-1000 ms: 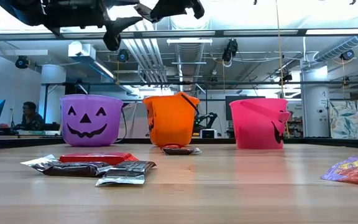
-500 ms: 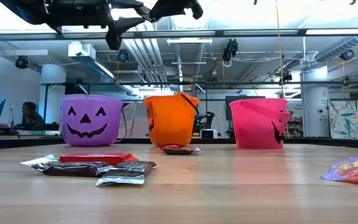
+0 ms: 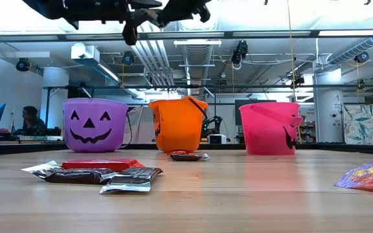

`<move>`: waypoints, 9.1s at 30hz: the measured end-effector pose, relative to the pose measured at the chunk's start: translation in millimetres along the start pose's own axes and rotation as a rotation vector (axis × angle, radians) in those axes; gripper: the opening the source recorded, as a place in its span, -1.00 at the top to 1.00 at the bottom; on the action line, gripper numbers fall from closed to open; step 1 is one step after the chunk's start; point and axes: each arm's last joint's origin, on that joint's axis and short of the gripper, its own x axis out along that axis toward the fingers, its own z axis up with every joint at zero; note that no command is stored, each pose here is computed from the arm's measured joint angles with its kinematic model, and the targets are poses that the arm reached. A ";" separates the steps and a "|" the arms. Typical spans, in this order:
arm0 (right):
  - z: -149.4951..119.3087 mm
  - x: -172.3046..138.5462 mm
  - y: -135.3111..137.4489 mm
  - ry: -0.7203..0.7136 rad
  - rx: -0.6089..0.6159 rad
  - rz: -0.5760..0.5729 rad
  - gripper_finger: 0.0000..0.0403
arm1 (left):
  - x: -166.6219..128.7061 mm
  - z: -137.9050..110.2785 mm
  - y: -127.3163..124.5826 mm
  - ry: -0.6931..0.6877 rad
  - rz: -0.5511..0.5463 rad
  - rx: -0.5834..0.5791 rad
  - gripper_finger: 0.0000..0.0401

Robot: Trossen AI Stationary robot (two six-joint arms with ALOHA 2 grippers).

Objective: Sort candy by brand, put in halloween buckets
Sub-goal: Put the black candy into the violet bucket

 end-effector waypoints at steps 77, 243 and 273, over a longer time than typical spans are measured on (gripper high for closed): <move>-30.0 -3.9 -83.7 0.301 0.155 -0.089 0.94 | 16.1 -130.6 48.4 0.851 0.586 0.281 1.00; -74.5 -24.4 -12.6 0.453 0.299 0.034 0.94 | -19.6 -221.8 12.2 1.328 -0.245 0.854 -0.14; -65.6 -16.5 -54.5 0.405 0.227 -0.031 0.94 | -39.8 -47.1 -47.4 0.704 0.436 0.401 0.98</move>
